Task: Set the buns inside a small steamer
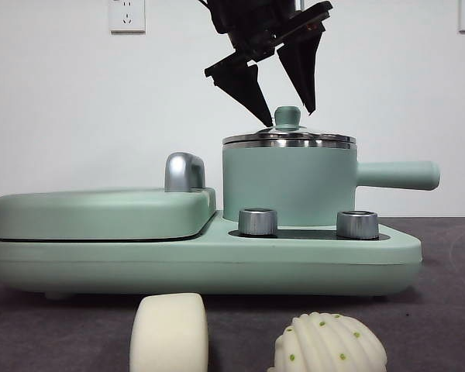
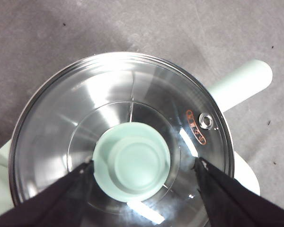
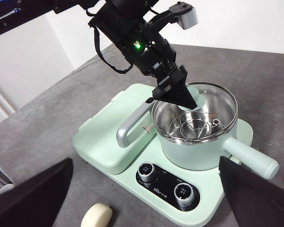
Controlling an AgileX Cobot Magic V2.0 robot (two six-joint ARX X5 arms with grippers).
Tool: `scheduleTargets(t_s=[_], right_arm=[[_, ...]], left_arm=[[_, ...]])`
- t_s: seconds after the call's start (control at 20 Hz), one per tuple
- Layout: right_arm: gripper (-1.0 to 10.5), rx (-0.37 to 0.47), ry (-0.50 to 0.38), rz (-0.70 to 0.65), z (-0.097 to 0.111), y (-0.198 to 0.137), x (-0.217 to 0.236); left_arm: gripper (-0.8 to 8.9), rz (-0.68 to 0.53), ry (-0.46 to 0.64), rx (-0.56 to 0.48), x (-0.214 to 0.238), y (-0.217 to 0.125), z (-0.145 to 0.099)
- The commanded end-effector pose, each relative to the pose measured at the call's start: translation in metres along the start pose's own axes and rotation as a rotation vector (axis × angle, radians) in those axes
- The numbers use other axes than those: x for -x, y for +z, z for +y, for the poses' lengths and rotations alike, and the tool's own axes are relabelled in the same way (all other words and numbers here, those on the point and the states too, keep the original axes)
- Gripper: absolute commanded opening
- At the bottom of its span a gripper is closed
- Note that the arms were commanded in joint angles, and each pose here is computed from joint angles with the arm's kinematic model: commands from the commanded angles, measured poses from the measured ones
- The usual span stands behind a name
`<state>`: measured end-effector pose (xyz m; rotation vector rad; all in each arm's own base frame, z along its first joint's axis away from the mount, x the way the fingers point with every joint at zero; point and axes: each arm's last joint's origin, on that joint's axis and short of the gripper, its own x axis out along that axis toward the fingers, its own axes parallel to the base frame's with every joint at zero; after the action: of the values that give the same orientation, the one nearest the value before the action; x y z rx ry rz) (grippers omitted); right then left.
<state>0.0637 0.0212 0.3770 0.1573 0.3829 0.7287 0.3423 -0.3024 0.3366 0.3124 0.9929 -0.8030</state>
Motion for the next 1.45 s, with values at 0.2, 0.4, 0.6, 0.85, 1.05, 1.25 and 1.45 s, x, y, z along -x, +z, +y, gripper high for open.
scheduleTargets(t_s=[0.2, 0.4, 0.6, 0.85, 1.05, 1.25, 1.45], right_arm=[[4.9, 0.016, 0.003, -0.012, 0.002, 0.004, 0.002], [4.9, 0.016, 0.003, -0.012, 0.002, 0.004, 0.002], [4.9, 0.011, 0.002, -0.006, 0.002, 0.003, 0.002], [4.9, 0.007, 0.002, -0.001, 0.002, 0.003, 0.002], [4.9, 0.007, 0.002, -0.001, 0.002, 0.003, 0.002], [4.9, 0.007, 0.002, -0.001, 0.002, 0.003, 0.002], [4.9, 0.006, 0.003, -0.001, 0.002, 0.003, 0.002]], left_arm=[[2.13, -0.005, 0.002, -0.064, -0.008, 0.004, -0.004], [2.12, 0.012, 0.015, -0.069, -0.015, 0.003, -0.003], [0.1, 0.019, 0.026, -0.07, -0.019, 0.003, -0.003], [0.07, 0.026, 0.072, -0.076, -0.019, 0.002, -0.005], [0.07, -0.013, 0.072, -0.08, -0.001, 0.009, -0.01], [0.07, -0.083, 0.092, -0.064, 0.029, 0.016, -0.013], [0.07, -0.088, 0.124, -0.045, 0.051, 0.015, -0.013]])
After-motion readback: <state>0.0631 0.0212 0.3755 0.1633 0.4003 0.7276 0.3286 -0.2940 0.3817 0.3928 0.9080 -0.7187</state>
